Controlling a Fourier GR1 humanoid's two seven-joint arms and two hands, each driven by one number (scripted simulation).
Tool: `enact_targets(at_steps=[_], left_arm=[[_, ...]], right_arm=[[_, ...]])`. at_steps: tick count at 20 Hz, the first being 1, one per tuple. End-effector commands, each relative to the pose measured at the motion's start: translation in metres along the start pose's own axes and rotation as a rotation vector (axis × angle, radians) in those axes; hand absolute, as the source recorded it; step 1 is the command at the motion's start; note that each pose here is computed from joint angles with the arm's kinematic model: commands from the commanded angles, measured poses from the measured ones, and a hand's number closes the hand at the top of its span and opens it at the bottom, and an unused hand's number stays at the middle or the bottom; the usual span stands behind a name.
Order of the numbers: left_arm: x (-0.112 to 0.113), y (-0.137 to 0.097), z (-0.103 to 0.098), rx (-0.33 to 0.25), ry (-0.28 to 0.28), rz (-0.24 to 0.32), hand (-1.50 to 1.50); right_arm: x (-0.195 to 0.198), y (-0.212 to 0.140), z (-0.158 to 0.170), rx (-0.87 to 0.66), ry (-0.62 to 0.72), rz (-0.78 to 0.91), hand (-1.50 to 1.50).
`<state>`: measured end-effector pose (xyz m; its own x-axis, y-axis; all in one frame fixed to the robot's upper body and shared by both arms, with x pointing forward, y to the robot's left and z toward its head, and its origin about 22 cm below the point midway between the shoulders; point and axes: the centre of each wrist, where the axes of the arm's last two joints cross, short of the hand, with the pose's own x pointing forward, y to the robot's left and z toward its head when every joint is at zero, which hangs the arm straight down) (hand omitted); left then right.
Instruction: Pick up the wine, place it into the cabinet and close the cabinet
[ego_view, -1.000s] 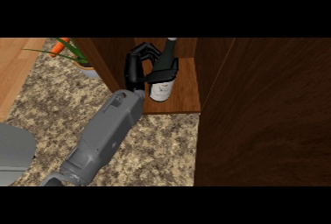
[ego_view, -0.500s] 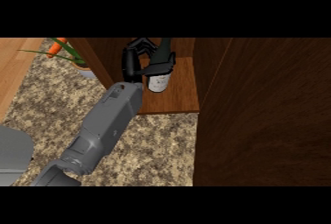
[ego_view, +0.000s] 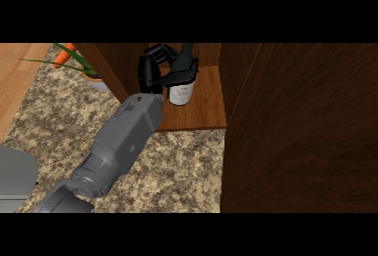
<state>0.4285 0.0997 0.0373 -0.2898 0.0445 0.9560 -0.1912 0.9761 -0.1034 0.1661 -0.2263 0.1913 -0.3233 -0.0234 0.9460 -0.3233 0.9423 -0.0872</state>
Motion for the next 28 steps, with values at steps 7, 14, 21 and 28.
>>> enact_targets(at_steps=[7,14,21,28], left_arm=[[-0.012,0.009,0.004,0.059,0.015,-0.015,1.5],[-0.003,0.008,-0.007,0.073,0.019,-0.109,-1.5],[-0.033,0.029,0.017,0.068,0.018,-0.175,-1.5],[-0.037,0.037,0.018,0.082,0.033,-0.211,-1.5]], right_arm=[[0.008,0.013,0.0,0.03,-0.053,-0.022,-1.5],[0.011,0.002,0.016,0.058,-0.046,-0.018,-1.5],[0.008,0.007,0.004,0.039,-0.055,-0.038,-1.5],[0.002,0.0,0.004,0.029,-0.052,-0.02,-1.5]])
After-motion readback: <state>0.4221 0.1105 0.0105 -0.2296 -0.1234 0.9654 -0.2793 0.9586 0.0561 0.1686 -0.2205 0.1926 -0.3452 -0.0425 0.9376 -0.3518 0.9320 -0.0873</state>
